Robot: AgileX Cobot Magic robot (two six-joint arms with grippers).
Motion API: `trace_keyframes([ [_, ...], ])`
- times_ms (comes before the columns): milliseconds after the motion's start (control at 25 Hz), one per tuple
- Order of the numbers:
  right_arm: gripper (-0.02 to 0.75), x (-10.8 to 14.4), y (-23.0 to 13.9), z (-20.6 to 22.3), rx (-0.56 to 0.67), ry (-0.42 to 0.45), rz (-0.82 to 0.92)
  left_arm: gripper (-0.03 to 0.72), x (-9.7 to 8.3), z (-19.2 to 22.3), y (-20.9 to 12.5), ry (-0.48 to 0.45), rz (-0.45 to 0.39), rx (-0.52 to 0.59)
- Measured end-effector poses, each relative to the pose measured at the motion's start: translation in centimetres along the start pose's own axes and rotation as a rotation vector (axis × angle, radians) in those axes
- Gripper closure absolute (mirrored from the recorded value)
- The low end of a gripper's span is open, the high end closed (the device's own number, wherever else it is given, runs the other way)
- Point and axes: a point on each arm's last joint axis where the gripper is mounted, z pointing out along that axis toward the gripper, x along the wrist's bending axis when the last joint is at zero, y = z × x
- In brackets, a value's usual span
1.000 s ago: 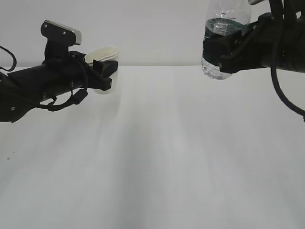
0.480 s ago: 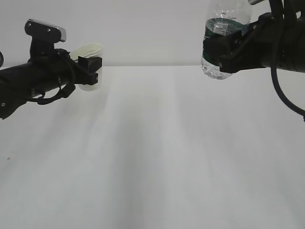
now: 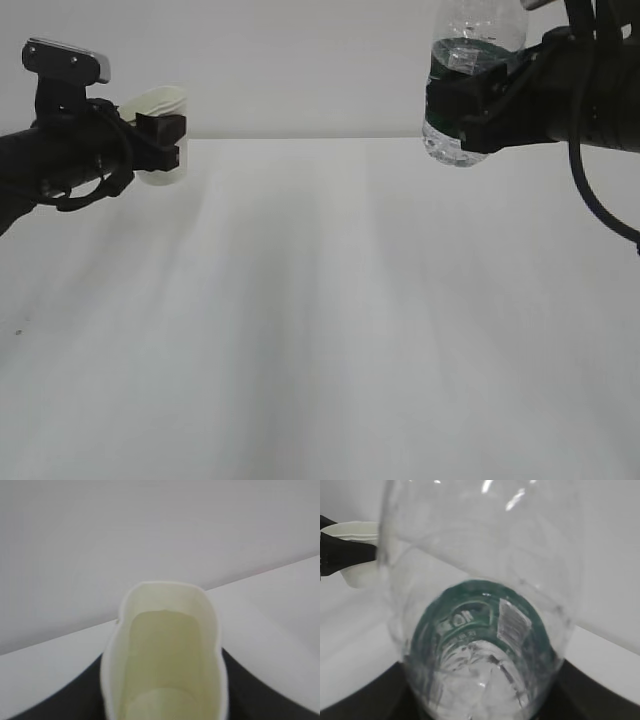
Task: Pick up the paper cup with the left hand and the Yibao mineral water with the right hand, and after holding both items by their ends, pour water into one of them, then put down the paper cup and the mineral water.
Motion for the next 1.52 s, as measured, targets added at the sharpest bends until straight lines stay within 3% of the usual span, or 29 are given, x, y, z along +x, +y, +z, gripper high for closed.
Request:
trace_keyframes([
  [360, 0.32, 0.0, 0.0, 0.0, 0.0, 0.0, 0.0, 0.361, 1.0, -0.2, -0.1, 0.02, 0.009, 0.011],
  [800, 0.32, -0.1, -0.1, 0.0, 0.007, -0.006, 0.0, 0.362, 0.7, -0.7, -1.3, 0.002, 0.021, 0.055],
  [1520, 0.32, -0.1, -0.1, 0.0, 0.008, -0.007, 0.0, 0.362, 0.5, -1.0, -3.1, -0.009, 0.006, 0.031],
])
